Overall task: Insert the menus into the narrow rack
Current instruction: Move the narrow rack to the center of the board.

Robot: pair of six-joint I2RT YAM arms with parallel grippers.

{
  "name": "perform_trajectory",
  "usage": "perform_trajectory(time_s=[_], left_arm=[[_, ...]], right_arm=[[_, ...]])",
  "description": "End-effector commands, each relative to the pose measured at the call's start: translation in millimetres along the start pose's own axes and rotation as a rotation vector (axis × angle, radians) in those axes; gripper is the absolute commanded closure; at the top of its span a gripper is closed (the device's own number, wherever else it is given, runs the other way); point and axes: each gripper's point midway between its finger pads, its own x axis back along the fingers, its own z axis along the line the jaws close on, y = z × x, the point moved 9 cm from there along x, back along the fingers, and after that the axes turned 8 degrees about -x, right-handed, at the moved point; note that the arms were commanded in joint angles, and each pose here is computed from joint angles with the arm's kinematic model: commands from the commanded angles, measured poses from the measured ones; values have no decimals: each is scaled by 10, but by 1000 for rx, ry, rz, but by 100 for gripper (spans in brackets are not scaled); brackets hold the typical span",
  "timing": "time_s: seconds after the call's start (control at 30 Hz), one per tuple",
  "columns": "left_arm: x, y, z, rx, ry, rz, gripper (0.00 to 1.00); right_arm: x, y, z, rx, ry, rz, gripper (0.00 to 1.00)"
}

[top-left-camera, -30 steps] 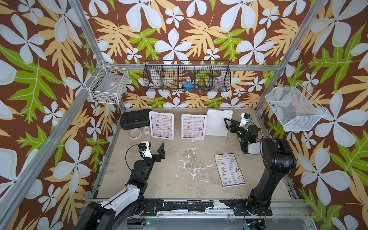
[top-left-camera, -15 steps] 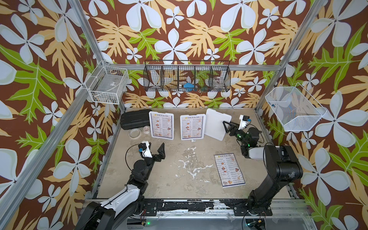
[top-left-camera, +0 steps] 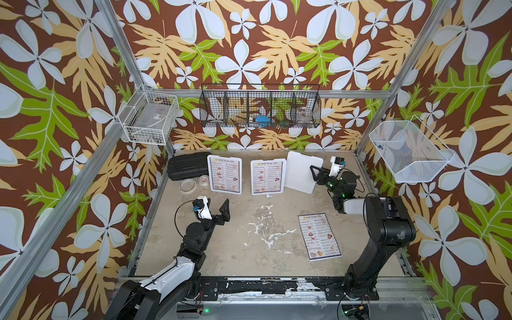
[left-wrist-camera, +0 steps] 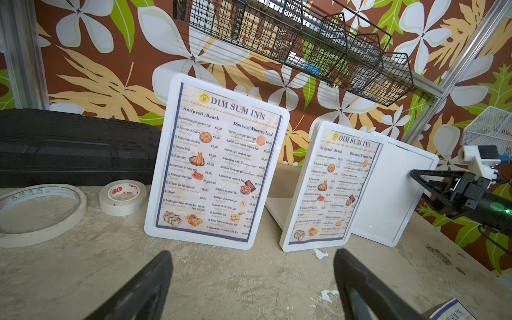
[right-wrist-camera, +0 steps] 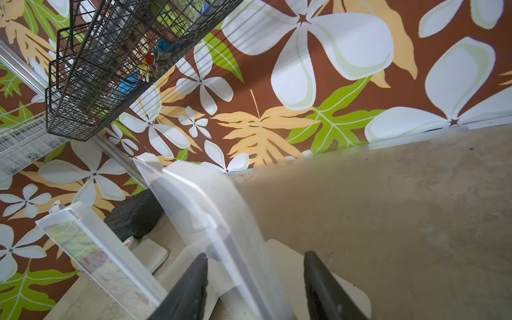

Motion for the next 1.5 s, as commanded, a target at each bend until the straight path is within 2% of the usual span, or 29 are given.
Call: perform_trajectory(time_s=[0.0, 0.27, 0.4, 0.7, 0.9, 1.23, 1.3, 1.43, 1.47], left_arm=[[-2, 42, -12, -8, -11, -25, 7], [-3, 46, -15, -7, -13, -27, 7], [2, 36, -13, -8, -12, -25, 7], [1, 39, -14, -8, -14, -25, 7], [0, 42, -14, -7, -14, -27, 7], [8, 46, -15, -7, -17, -31, 7], [13, 46, -18, -7, -19, -32, 7], [15, 41, -15, -7, -18, -30, 7], [13, 46, -16, -7, -18, -32, 7]], right_arm=[[29, 56, 72, 30, 38, -21, 53], [152, 71, 163, 44, 48, -42, 60], [178, 53, 177, 44, 53, -37, 75], [302, 31, 233, 53, 46, -50, 77], [463, 76, 303, 70, -13, -79, 79], [754, 24, 462, 89, -29, -93, 83], [758, -5, 455, 88, -41, -84, 80], [693, -35, 415, 85, -27, -74, 53], [669, -38, 422, 88, -9, -70, 49]])
